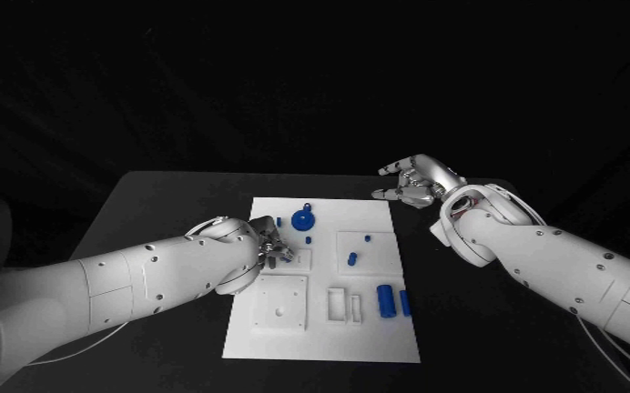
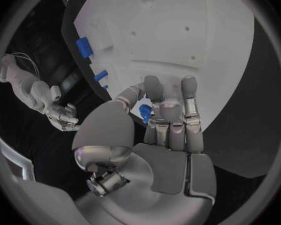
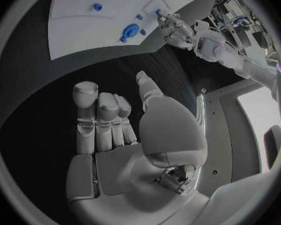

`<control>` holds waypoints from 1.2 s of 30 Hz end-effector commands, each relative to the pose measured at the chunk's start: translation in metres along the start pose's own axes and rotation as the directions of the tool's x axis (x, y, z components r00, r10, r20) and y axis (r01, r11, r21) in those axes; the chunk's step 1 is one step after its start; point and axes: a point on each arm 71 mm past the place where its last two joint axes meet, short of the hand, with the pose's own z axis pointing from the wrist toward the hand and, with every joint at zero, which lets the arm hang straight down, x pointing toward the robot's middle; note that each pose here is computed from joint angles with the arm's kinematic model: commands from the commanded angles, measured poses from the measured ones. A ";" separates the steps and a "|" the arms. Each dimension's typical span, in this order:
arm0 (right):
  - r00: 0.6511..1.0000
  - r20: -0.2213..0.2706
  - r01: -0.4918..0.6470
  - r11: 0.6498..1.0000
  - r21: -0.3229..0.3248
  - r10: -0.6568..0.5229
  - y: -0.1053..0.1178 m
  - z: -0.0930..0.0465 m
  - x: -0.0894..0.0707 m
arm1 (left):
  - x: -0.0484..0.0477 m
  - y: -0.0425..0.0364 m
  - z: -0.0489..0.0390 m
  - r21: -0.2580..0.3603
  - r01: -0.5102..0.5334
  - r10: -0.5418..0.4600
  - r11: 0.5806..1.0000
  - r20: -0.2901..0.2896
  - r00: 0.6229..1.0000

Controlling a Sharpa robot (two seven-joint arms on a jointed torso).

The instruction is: Assemble the parts on the task board

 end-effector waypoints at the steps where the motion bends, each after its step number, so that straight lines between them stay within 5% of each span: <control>1: 1.000 -0.014 -0.005 1.000 -0.004 0.005 0.001 0.000 0.001 | 0.0054 0.0017 0.0000 -0.006 -0.025 0.025 1.000 -0.038 0.999; 36: 1.000 -0.017 -0.006 1.000 0.000 0.006 -0.001 0.001 0.002 | 0.0067 0.0046 0.0017 -0.013 -0.052 0.051 0.999 -0.082 0.995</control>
